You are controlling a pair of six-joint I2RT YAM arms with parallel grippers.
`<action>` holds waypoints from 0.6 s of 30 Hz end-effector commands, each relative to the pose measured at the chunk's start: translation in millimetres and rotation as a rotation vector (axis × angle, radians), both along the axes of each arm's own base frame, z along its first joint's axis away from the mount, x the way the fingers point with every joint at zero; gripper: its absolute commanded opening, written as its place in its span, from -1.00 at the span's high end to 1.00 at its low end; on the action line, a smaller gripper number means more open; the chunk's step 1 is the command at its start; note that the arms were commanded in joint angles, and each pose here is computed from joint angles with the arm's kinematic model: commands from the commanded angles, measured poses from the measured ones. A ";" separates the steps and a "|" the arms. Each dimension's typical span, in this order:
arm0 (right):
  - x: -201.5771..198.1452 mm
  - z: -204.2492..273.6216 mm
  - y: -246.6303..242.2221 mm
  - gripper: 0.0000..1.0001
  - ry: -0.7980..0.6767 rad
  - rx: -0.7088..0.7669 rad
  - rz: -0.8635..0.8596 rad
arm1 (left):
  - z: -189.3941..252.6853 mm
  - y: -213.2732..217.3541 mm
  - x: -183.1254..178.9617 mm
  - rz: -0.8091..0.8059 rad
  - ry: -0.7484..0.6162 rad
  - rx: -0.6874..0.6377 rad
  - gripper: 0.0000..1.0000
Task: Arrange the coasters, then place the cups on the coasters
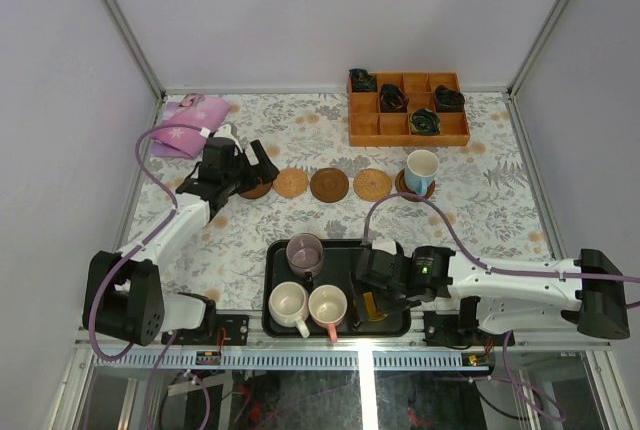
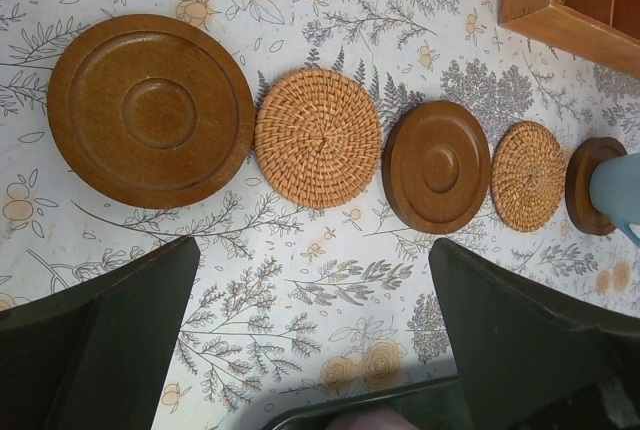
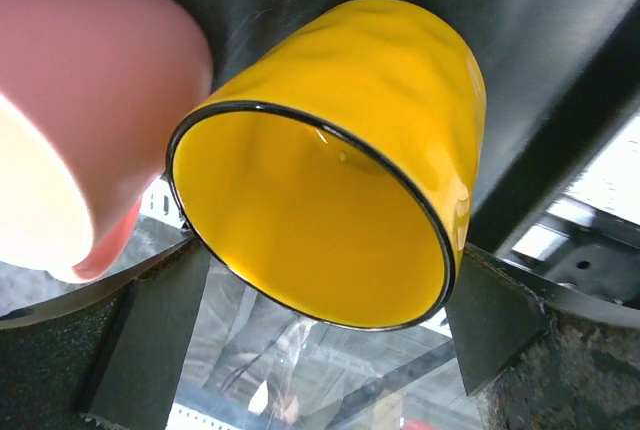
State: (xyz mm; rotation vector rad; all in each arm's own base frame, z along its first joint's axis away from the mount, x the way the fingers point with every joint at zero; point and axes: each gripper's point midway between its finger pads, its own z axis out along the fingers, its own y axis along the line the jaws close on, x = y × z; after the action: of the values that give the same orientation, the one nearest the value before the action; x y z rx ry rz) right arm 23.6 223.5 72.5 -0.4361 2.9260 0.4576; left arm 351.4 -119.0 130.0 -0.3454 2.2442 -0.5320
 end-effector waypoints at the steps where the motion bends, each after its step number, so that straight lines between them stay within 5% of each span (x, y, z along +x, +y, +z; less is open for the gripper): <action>1: 24.4 5.9 -39.1 -0.99 -0.141 -0.149 -0.108 | 13.0 -5.9 9.2 -0.003 -0.055 -0.036 -1.00; 18: 28.5 15.1 -71.6 -0.99 -0.178 -0.193 -0.247 | 11.8 -1.7 2.6 0.010 -0.050 -0.027 -1.00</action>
State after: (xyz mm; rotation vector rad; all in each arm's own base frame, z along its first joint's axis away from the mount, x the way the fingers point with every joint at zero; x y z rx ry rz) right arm 49.8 171.0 88.2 -0.2149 2.8197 0.1916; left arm 352.4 -120.0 135.3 -0.3726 2.2227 -0.5520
